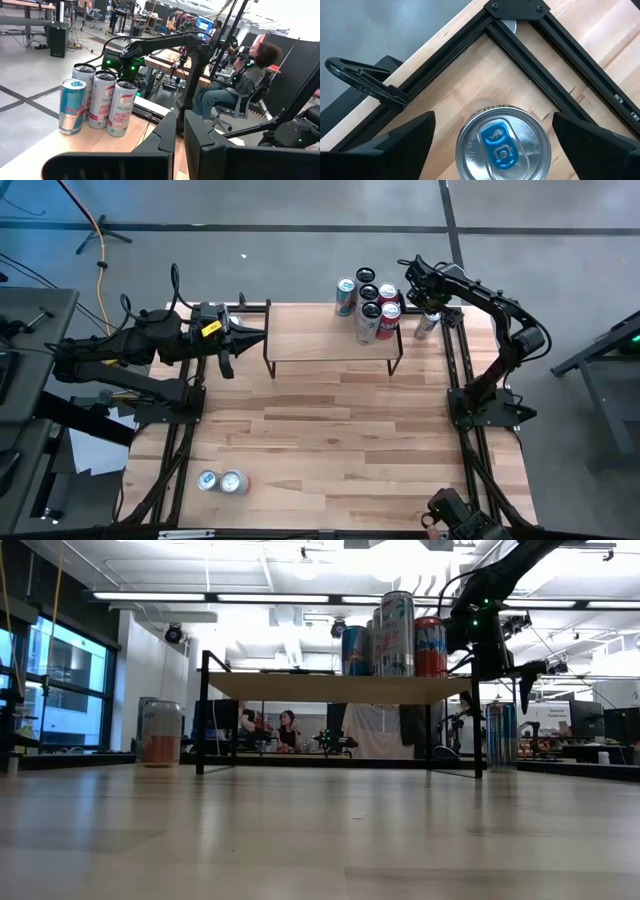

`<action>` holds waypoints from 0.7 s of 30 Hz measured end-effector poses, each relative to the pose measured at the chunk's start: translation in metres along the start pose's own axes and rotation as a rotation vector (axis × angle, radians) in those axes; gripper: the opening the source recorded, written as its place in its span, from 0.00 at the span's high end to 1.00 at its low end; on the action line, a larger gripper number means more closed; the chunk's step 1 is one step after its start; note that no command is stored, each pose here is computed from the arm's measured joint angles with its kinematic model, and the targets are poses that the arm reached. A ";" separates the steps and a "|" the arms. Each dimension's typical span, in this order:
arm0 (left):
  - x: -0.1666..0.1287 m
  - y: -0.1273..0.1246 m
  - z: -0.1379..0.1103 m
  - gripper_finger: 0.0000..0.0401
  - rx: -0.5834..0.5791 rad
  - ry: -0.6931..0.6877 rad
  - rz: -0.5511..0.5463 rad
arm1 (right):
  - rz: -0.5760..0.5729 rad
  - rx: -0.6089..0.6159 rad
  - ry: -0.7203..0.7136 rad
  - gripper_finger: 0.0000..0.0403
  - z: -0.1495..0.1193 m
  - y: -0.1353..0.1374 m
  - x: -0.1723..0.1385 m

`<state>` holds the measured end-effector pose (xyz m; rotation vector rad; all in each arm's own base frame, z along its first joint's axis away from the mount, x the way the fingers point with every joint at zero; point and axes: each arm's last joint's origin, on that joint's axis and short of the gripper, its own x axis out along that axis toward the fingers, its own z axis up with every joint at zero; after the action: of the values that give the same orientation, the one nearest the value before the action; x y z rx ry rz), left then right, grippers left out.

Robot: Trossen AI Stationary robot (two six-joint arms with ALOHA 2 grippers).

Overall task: Place canned beverage on shelf
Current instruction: Put the top right blue soda can on the shelf aligned with the blue soda can

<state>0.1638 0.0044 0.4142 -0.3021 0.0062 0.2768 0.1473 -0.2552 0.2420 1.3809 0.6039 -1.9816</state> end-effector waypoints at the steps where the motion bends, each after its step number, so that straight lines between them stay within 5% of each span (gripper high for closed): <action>1: 0.000 0.000 0.000 1.00 0.000 0.000 0.000 | 0.000 0.000 0.000 0.06 0.000 0.000 0.000; 16: 0.000 0.000 0.000 1.00 0.000 0.000 0.000 | -0.014 -0.008 0.020 0.42 -0.001 -0.002 0.000; 21: 0.000 0.000 0.000 1.00 0.000 -0.004 0.011 | -0.018 -0.033 0.022 0.44 -0.001 -0.002 0.000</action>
<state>0.1637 0.0047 0.4144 -0.3015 0.0039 0.2887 0.1464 -0.2530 0.2417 1.3834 0.6580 -1.9649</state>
